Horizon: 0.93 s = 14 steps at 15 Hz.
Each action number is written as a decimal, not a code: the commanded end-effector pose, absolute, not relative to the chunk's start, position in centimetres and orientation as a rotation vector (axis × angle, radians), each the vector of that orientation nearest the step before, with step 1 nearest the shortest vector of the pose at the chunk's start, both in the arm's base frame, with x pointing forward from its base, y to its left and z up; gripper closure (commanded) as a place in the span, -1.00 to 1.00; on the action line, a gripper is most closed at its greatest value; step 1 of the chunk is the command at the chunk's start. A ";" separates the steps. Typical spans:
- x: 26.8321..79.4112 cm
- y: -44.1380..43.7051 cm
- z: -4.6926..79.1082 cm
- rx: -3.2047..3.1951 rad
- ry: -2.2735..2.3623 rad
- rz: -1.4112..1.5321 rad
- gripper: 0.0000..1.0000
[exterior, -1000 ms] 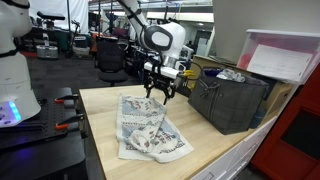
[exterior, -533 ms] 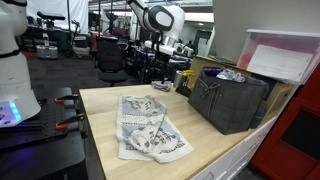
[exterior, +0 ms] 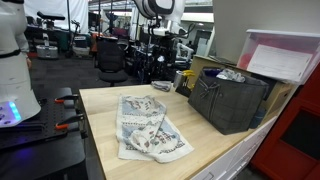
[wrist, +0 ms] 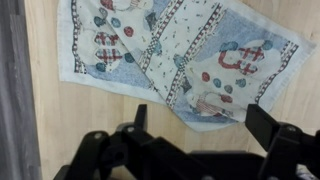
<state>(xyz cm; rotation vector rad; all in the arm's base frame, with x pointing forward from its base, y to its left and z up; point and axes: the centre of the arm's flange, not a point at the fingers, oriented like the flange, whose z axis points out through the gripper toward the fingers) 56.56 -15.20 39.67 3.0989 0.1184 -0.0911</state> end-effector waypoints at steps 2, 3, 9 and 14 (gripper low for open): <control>56.0 -12.7 44.0 3.054 -0.187 -0.035 -1.00; 55.9 -12.2 44.8 3.047 -0.227 -0.018 -1.00; 53.8 -9.6 49.1 3.057 -0.330 -0.068 -1.00; 51.0 -9.9 52.8 3.052 -0.290 -0.064 -1.00</control>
